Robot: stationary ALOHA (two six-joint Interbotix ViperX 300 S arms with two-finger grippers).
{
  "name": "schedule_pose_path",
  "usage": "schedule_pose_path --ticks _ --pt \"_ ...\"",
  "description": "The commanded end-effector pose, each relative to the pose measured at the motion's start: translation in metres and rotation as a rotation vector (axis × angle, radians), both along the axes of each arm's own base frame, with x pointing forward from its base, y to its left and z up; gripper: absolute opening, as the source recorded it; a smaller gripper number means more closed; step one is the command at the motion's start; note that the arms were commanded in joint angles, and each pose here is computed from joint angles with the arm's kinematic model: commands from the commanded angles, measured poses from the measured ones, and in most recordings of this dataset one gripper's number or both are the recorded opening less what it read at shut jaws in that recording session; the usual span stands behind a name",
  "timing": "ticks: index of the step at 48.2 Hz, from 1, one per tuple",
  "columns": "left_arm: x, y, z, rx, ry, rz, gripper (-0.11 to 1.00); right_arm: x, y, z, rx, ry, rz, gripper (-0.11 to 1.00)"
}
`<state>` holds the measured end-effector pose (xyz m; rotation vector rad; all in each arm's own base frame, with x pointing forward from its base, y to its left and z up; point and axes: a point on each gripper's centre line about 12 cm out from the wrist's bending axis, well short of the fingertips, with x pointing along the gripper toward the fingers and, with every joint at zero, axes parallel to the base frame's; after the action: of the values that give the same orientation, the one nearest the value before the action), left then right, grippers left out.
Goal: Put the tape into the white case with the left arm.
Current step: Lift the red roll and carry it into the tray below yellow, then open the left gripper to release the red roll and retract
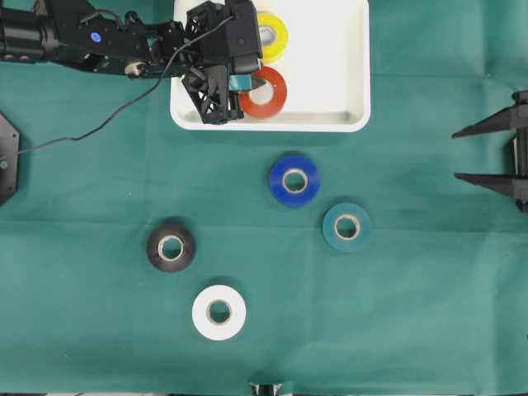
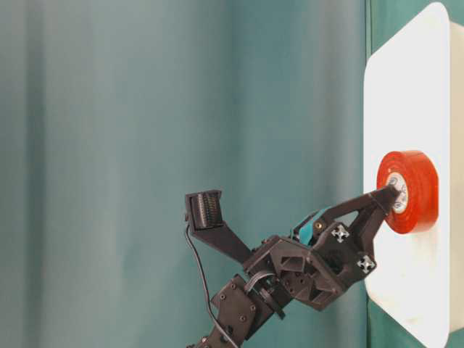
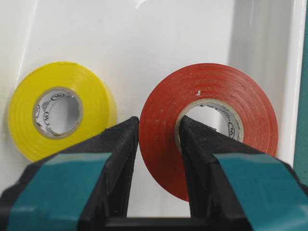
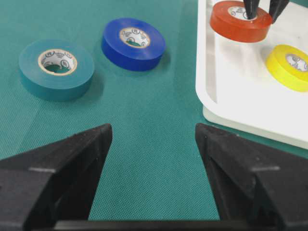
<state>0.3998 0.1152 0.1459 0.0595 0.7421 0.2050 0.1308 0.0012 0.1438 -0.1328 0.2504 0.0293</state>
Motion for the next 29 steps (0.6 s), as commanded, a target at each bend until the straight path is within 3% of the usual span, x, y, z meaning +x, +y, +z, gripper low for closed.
schedule_pose_path --ticks 1,11,13,23,25,29 --pt "0.0056 0.0023 0.0142 0.014 -0.044 0.001 0.26 0.0016 0.0 0.0033 -0.001 -0.007 0.0 0.97" --pt "0.0059 0.0025 0.0147 0.017 -0.053 0.001 0.26 0.0015 0.0001 0.0033 0.0 -0.007 0.001 0.97" --pt "0.0062 0.0032 0.0153 0.017 -0.059 0.004 0.33 0.0015 0.0001 0.0033 -0.001 -0.007 0.002 0.97" --pt "0.0062 0.0032 0.0153 0.021 -0.063 0.002 0.9 0.0014 0.0 0.0029 -0.001 -0.007 0.0 0.97" --pt "0.0064 0.0026 0.0153 0.02 -0.063 0.001 0.94 0.0016 0.0 0.0035 -0.001 -0.009 0.0 0.97" --pt "0.0062 0.0032 0.0153 0.02 -0.063 0.003 0.9 0.0016 0.0 0.0035 -0.001 -0.009 0.0 0.97"
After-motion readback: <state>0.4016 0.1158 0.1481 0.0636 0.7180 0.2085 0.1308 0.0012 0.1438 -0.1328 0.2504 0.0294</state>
